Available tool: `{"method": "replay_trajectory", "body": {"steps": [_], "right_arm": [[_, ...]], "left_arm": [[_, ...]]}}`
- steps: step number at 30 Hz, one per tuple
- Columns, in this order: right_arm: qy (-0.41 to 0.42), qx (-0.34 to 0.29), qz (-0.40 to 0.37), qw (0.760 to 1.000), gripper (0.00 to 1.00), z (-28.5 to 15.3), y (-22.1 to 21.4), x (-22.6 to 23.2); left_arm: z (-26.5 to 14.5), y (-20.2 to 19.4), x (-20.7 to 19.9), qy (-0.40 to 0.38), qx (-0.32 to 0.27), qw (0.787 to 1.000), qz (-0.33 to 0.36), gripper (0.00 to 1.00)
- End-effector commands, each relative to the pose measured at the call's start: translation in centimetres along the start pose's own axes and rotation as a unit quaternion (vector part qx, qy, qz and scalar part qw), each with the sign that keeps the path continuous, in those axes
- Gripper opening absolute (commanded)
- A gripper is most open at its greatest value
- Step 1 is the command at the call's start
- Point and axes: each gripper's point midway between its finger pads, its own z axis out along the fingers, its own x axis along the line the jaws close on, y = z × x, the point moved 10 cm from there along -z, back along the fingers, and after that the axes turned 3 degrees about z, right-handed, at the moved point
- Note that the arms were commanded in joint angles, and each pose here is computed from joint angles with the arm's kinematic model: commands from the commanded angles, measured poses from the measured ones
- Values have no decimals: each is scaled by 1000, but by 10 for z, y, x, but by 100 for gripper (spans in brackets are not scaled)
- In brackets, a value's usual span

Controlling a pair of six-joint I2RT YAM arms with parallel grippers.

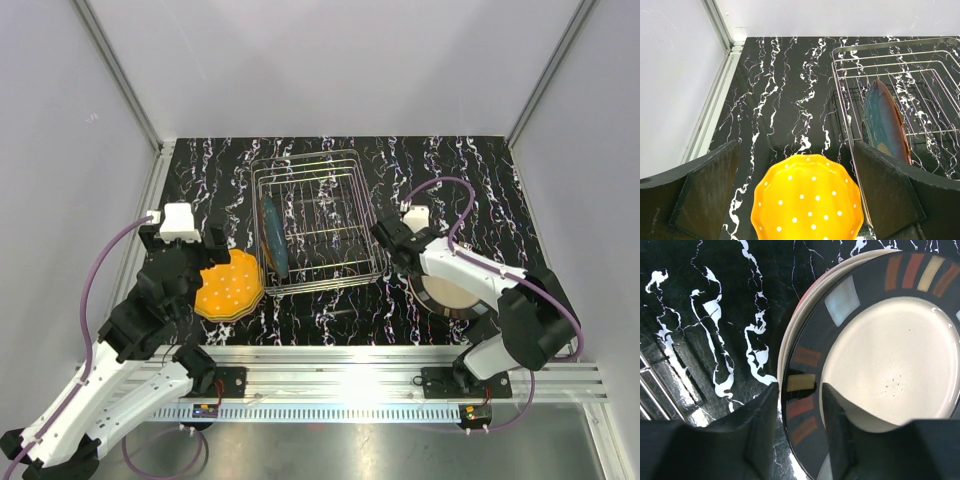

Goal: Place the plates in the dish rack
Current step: Grab a plate with the right arm

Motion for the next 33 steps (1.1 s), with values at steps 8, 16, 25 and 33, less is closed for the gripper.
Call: {"method": "replay_trajectory", "body": {"steps": [8, 16, 25, 33], "right_arm": [[14, -26, 16, 999, 19, -19, 28, 2], [43, -32, 13, 998, 0, -32, 41, 3], [35, -46, 29, 998, 48, -54, 38, -23], [10, -53, 16, 998, 50, -55, 28, -33]], "left_arm": [[0, 7, -3, -11, -23, 999, -31, 99], [0, 7, -3, -10, -22, 999, -29, 99], [-1, 8, -5, -29, -26, 999, -34, 99], [0, 7, -6, -33, -24, 999, -35, 99]]}}
